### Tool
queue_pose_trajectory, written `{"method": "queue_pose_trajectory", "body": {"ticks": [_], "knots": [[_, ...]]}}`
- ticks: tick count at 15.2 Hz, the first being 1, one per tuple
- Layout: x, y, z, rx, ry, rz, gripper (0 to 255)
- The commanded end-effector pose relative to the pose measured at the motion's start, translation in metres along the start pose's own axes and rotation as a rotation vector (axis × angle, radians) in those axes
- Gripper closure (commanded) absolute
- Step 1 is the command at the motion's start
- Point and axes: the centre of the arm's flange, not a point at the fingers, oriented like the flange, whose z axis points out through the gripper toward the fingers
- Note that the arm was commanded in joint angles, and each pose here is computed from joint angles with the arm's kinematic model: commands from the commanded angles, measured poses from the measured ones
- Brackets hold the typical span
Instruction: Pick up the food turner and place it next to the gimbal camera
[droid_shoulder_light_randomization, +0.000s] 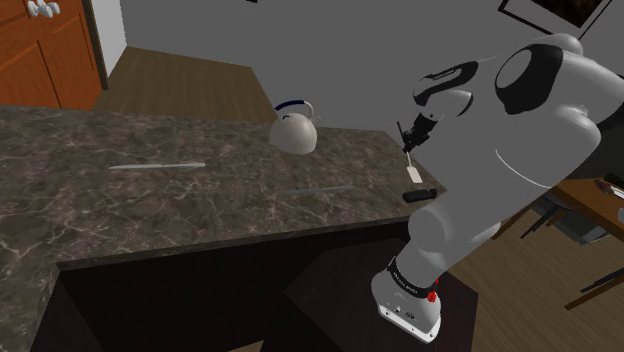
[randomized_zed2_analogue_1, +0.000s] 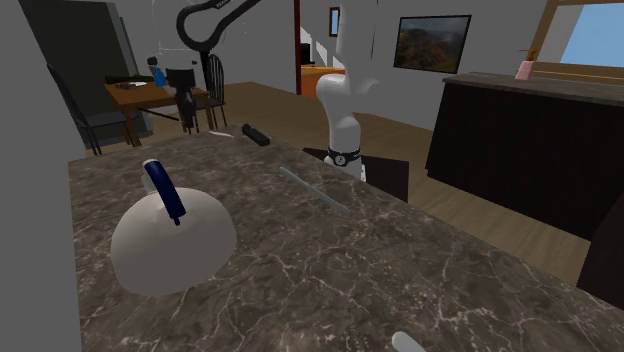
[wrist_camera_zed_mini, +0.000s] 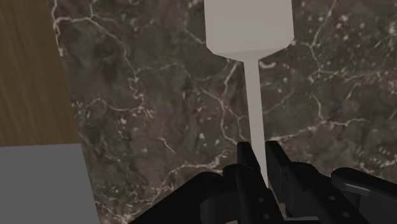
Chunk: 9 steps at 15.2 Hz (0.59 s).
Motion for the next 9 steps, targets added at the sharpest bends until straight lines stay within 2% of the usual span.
{"method": "queue_pose_trajectory", "body": {"ticks": [1,9], "knots": [[-0.001,-0.001,0.011,0.0,0.0,0.0,255],[-0.003,-0.001,0.053,0.0,0.0,0.0,255]]}}
